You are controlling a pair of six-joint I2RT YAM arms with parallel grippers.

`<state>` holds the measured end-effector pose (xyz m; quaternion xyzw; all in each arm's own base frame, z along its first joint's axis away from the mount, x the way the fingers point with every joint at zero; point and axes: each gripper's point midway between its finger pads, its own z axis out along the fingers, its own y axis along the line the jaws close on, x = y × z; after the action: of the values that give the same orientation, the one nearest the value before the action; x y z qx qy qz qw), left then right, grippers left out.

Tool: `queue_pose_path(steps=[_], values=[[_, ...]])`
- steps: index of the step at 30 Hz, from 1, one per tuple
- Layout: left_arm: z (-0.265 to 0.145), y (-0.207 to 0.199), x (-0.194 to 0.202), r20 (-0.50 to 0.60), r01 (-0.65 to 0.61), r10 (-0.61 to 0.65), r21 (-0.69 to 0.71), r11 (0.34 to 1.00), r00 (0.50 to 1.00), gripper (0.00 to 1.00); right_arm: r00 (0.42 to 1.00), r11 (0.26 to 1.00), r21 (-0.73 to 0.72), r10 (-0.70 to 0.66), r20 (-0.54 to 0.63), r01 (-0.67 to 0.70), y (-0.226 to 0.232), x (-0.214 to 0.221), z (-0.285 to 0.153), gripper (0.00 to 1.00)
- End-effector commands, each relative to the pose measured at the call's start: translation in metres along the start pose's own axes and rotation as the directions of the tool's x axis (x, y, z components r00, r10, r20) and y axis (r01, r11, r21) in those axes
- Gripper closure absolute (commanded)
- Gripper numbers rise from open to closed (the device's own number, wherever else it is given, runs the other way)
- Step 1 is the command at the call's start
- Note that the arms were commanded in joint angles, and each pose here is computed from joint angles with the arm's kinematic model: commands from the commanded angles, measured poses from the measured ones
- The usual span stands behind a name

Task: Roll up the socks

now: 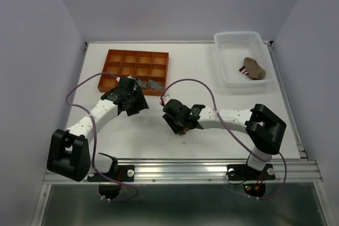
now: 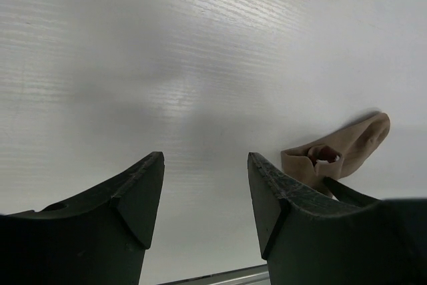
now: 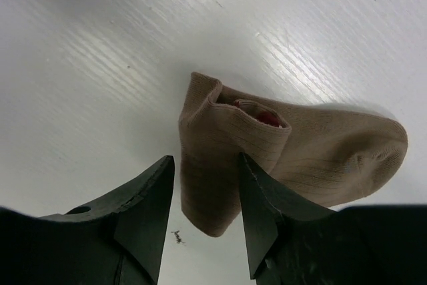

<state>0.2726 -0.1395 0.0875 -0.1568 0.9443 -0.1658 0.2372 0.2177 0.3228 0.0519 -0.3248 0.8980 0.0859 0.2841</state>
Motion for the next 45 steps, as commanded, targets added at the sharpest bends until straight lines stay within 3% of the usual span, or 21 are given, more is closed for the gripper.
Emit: queue_pose_path(steps=[1, 10, 15, 16, 21, 25, 29, 36, 39, 45], values=[[-0.003, 0.006, -0.002, 0.016, -0.010, 0.010, -0.009, 1.000, 1.000, 0.36, 0.998, 0.993, 0.107, -0.044, -0.035, 0.047, -0.012, 0.000, 0.001, 0.51], [0.002, 0.008, 0.001, -0.004, -0.008, 0.008, -0.003, 1.000, 1.000, 0.36, 0.984, 0.990, 0.086, -0.096, -0.150, 0.110, -0.005, 0.027, 0.022, 0.53], [0.004, 0.006, 0.001, -0.013, -0.012, 0.013, 0.008, 1.000, 1.000, 0.36, 0.992, 0.992, 0.109, -0.056, -0.117, 0.068, -0.006, 0.019, 0.021, 0.95], [0.003, 0.005, 0.001, -0.013, -0.013, 0.013, 0.010, 1.000, 1.000, 0.36, 0.992, 0.993, 0.098, -0.053, -0.115, 0.064, -0.004, 0.020, 0.021, 0.96], [0.003, 0.003, 0.004, -0.029, -0.012, 0.013, 0.026, 1.000, 0.999, 0.36, 1.000, 0.998, -0.063, 0.027, -0.007, -0.028, 0.016, -0.002, 0.017, 0.98], [0.002, -0.004, 0.009, -0.047, -0.017, 0.020, 0.071, 0.997, 0.999, 0.36, 0.989, 0.943, -0.310, 0.140, 0.044, -0.120, 0.033, -0.018, 0.005, 0.99], [-0.002, -0.009, 0.015, -0.061, -0.022, 0.029, 0.123, 0.992, 0.998, 0.36, 0.964, 0.885, -0.427, 0.248, 0.098, -0.184, 0.029, -0.033, -0.005, 0.99], [-0.011, -0.026, 0.035, -0.107, -0.048, 0.076, 0.243, 0.969, 0.991, 0.31, 0.916, 0.767, -0.561, 0.400, 0.036, -0.313, 0.019, -0.025, 0.002, 0.99], [-0.009, -0.036, 0.044, -0.124, -0.054, 0.092, 0.280, 0.958, 0.988, 0.30, 0.862, 0.643, -0.657, 0.507, -0.021, -0.394, 0.007, -0.019, -0.002, 0.99], [0.001, -0.062, 0.057, -0.147, -0.068, 0.123, 0.336, 0.940, 0.981, 0.30, 0.835, 0.575, -0.703, 0.548, -0.050, -0.418, 0.005, -0.016, -0.004, 0.99]])
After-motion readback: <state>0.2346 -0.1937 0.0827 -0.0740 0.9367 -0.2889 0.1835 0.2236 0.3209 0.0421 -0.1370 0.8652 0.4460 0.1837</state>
